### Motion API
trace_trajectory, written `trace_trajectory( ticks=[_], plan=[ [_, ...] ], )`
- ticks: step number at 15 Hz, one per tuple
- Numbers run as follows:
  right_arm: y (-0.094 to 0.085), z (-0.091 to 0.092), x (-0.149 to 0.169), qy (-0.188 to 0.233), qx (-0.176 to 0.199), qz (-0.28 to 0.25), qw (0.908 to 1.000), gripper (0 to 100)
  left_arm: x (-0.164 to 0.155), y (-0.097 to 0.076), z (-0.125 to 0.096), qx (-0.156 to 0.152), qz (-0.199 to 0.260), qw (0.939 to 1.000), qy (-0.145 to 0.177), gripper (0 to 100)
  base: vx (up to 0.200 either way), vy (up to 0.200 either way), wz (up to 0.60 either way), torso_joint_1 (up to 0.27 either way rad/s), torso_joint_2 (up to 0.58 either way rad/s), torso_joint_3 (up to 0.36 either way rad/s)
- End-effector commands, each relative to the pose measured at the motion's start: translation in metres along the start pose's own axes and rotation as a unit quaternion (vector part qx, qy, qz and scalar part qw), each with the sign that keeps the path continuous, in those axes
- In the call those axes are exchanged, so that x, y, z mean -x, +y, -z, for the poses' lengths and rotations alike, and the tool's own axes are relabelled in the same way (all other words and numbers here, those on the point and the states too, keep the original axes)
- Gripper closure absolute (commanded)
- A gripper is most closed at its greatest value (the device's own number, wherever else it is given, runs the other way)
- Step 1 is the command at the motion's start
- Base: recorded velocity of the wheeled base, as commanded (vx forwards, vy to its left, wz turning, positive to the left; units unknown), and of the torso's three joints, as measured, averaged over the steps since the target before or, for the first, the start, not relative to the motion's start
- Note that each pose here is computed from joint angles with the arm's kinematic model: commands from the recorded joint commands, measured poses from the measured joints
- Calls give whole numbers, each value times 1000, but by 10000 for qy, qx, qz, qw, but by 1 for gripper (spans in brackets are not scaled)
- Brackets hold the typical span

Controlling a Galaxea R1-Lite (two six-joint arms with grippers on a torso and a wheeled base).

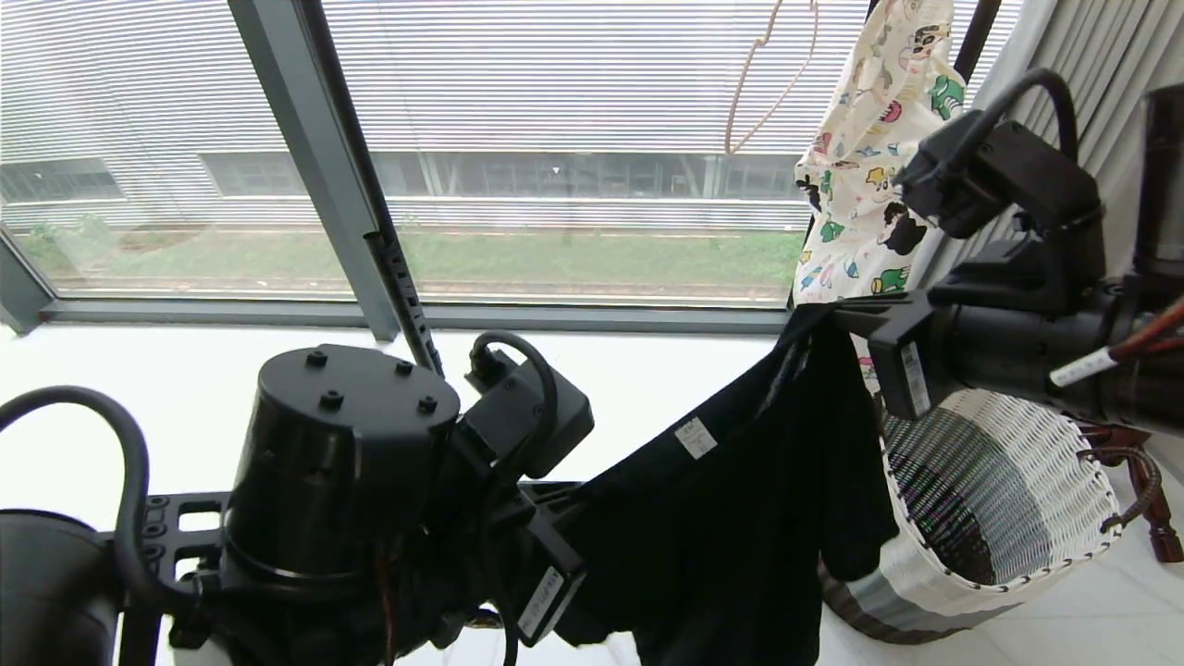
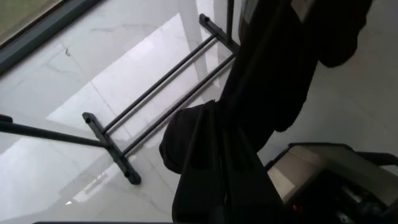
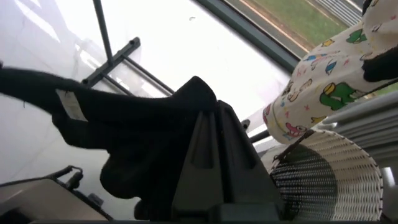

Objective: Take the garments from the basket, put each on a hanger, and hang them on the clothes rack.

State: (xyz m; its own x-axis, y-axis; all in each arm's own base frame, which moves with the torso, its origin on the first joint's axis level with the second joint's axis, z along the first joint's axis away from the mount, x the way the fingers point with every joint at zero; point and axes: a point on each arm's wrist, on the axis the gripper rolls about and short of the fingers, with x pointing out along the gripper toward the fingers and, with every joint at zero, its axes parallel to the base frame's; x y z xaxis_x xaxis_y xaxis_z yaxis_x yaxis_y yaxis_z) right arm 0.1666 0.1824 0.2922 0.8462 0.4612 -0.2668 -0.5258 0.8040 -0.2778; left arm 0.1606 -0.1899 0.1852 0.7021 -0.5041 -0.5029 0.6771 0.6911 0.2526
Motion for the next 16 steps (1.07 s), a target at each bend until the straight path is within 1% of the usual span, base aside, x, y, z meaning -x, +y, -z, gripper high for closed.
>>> trace_trajectory(
  ticks=[1, 2, 3, 4, 6, 8, 9, 11, 12, 13, 14, 15, 16],
  plan=[
    [3, -3, -22, 135, 31, 35, 9999, 100, 8, -4, 7, -55, -173, 9998, 50, 100, 0, 0, 0, 0, 0, 0],
    [4, -1, -22, 163, 41, 29, 9999, 100, 2, -2, 7, -33, -514, 9985, 160, 100, 0, 0, 0, 0, 0, 0],
    [4, -1, -22, 184, 49, 25, 9998, 100, 0, 1, 8, -2, -683, 9975, 204, 100, 0, 0, 0, 0, 0, 0],
    [4, 0, -22, 196, 56, 15, 9998, 0, 0, 3, 8, 14, -715, 9972, 214, 100, 0, 0, 0, 0, 0, 0],
    [4, 2, -15, 316, 115, -69, 9994, 0, -4, 11, 9, 98, -868, 9958, 265, 100, 0, 0, 0, 0, 0, 0],
    [2, 7, -2, 499, 295, -258, 9980, 0, -8, 24, 5, 230, -1086, 9935, 266, 100, 0, 0, 0, 0, 0, 0],
    [0, 9, 4, 584, 386, -389, 9968, 0, -13, 30, 2, 285, -1183, 9922, 278, 100, 0, 0, 0, 0, 0, 0],
    [-2, 10, 17, 612, 515, -787, 9937, 0, -20, 40, -5, 382, -1338, 9900, 240, 100, 0, 0, 0, 0, 0, 0],
    [-4, 10, 23, 600, 608, -988, 9914, 0, -23, 43, -8, 419, -1398, 9891, 213, 100, 0, 0, 0, 0, 0, 0],
    [-4, 11, 25, 618, 638, -1073, 9903, 0, -24, 45, -10, 442, -1430, 9886, 185, 100, 0, 0, 0, 0, 0, 0],
    [-7, 12, 26, 643, 614, -1029, 9907, 0, -26, 50, -10, 481, -1511, 9872, 153, 100, 0, 0, 0, 0, 0, 0],
    [-17, 14, 26, 685, 549, -836, 9926, 0, -25, 54, -7, 514, -1571, 9861, 190, 100, 0, 0, 0, 0, 0, 0],
    [-31, 20, 26, 818, 481, -503, 9942, 0, -22, 61, -2, 564, -1686, 9837, 248, 100, 0, 0, 0, 0, 0, 0]
  ],
)
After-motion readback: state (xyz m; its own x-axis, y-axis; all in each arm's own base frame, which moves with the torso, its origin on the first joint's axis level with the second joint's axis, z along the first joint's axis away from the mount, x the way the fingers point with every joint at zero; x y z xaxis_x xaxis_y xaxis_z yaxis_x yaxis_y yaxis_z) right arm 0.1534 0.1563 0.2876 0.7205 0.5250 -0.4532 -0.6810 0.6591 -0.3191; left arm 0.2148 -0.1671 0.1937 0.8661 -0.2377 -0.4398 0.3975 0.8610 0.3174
